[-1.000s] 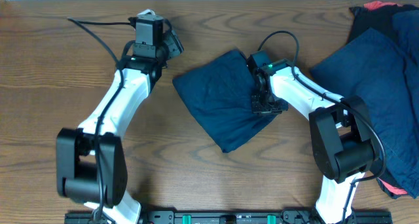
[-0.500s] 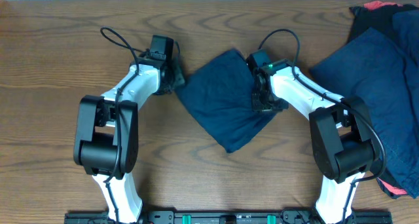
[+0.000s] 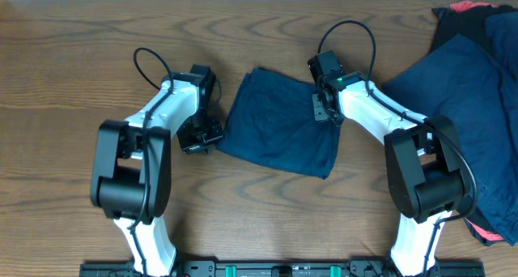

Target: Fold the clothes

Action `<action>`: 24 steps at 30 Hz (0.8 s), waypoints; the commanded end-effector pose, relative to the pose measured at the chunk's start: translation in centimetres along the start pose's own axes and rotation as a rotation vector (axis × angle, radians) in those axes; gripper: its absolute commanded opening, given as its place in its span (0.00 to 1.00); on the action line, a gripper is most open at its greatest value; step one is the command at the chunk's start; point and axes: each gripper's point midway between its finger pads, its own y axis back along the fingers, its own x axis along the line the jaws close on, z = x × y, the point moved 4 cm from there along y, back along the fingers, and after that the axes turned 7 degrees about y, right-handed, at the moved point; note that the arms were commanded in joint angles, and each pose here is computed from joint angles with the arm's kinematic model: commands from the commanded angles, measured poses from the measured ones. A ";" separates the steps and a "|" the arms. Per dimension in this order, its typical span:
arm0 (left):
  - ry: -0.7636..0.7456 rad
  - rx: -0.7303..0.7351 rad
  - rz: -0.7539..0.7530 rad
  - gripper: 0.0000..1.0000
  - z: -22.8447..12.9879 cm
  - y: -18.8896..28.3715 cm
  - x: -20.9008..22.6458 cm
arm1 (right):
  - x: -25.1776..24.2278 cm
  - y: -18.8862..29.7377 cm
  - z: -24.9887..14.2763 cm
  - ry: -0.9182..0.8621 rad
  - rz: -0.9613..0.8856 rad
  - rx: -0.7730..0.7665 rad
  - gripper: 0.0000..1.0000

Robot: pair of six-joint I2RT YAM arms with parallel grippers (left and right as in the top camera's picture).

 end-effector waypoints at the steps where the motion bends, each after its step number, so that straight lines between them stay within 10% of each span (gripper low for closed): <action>1: -0.018 -0.138 -0.099 0.09 0.5 4.3 -0.3 | -1.7 2.0 0.7 0.001 -0.057 -0.045 0.41; 2: -0.034 -0.199 -0.144 0.14 0.9 5.7 -0.7 | -2.0 3.2 1.1 -0.008 -0.059 -0.075 0.44; 4: -0.045 -0.311 -0.227 0.78 1.9 8.1 -1.6 | -2.5 5.4 1.9 -0.025 -0.051 -0.132 0.57; 6: -0.078 -0.431 -0.308 0.96 3.1 10.3 -2.8 | -3.0 8.0 2.6 -0.044 -0.038 -0.199 0.65; 11: -0.217 -0.564 -0.398 0.98 5.2 11.9 -5.1 | -4.2 14.1 2.8 -0.077 -0.001 -0.323 0.70; 24: -0.453 -0.317 -0.636 0.98 6.2 3.1 -10.8 | -5.7 18.2 0.1 -0.076 -0.002 -0.317 0.73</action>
